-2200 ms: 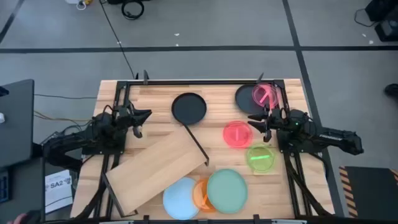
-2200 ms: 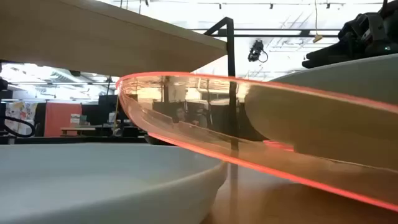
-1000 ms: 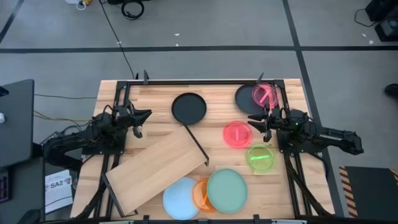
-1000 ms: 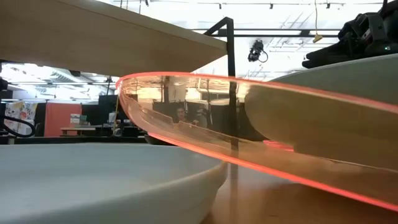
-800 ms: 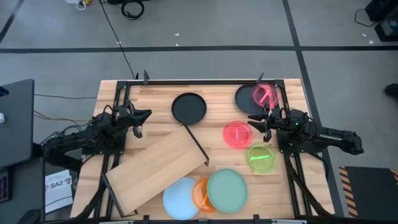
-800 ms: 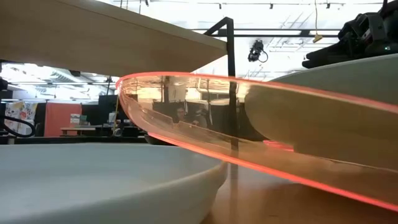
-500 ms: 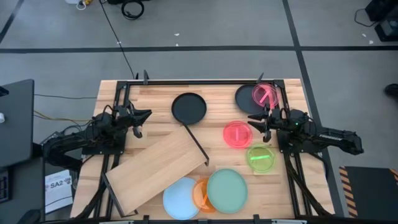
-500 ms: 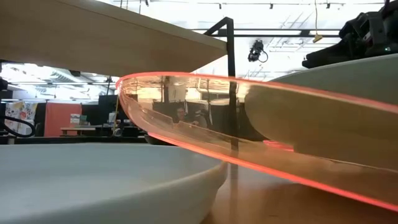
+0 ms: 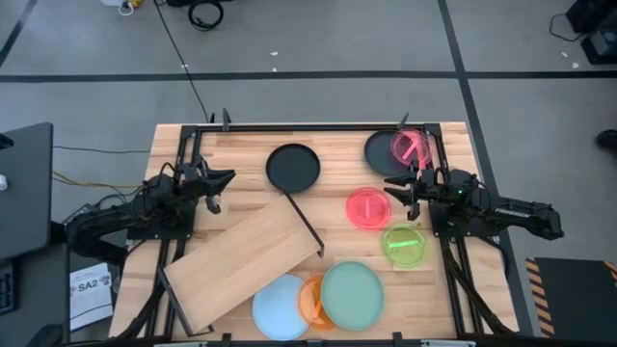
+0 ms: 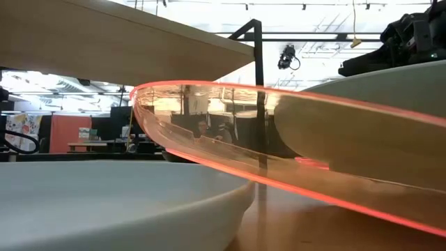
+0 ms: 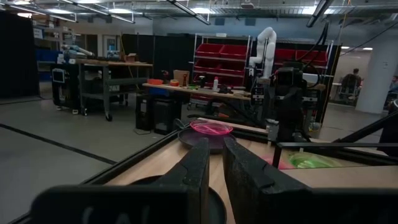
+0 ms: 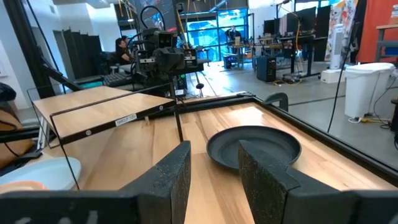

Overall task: Place and stack plates onto a shelf
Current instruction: Put the top pink plate on the shelf

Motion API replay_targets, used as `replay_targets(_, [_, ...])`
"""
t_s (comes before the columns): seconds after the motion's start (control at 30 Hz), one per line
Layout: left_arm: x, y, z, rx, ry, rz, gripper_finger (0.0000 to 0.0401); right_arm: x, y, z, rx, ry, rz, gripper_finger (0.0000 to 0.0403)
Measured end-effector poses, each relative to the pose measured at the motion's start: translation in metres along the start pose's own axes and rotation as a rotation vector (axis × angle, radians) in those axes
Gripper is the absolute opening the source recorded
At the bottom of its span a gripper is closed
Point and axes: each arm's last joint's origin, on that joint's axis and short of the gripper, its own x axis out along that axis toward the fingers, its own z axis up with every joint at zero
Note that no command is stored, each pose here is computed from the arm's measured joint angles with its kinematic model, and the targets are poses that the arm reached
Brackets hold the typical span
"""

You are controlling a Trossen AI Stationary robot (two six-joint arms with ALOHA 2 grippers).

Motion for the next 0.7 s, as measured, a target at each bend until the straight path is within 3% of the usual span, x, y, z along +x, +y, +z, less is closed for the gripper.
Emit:
replay_targets(0.4, [0.000,0.000,0.000,0.001,0.000,0.000,0.0050,-0.001,-0.006,0.005,0.126,-0.088,-0.232,0.0140])
replay_targets(0.7, [0.000,0.000,0.000,0.002,0.001,0.000,0.0050,-0.005,-0.012,0.018,0.257,-0.284,-0.445,0.0180])
